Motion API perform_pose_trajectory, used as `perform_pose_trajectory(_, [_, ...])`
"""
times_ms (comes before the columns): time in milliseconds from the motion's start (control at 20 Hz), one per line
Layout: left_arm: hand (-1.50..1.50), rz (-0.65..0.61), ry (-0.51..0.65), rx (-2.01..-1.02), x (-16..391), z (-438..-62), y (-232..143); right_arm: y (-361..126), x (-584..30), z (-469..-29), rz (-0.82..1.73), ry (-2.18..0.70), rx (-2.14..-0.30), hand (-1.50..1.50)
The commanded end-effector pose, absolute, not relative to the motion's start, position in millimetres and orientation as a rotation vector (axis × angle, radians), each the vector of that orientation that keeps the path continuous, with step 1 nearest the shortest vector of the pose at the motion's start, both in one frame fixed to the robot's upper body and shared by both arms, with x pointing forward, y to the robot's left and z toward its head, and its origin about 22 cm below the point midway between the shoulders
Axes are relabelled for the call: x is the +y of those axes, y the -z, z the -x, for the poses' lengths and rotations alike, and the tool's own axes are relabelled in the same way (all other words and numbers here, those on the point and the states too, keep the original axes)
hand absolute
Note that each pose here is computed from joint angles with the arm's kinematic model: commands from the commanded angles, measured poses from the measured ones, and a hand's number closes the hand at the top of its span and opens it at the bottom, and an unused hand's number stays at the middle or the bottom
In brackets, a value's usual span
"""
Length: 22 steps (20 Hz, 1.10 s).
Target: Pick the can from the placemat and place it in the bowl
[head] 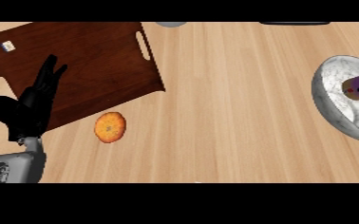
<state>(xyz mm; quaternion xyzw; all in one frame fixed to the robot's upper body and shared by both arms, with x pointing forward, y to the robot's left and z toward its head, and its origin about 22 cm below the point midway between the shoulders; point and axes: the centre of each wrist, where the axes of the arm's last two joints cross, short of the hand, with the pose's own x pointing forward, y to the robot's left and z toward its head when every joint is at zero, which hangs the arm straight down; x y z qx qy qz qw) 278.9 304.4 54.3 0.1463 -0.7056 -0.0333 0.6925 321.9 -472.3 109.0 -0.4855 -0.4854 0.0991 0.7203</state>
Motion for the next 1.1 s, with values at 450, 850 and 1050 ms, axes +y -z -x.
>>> perform_pose_trajectory(450, [0.0, -0.336, 0.056, -1.566, 305, -265, -55, -135, -536, -249, 0.812, 0.429, -1.499, -1.5])
perform_pose_trajectory(850, [0.0, -0.333, 0.074, -1.565, 320, -267, -72, -108, -597, -137, 0.758, 0.46, -1.509, -1.5])
perform_pose_trajectory(1050, [0.0, -0.351, 0.054, -1.544, 320, -269, -62, -118, -619, -88, 0.638, 0.456, -1.542, -1.5])
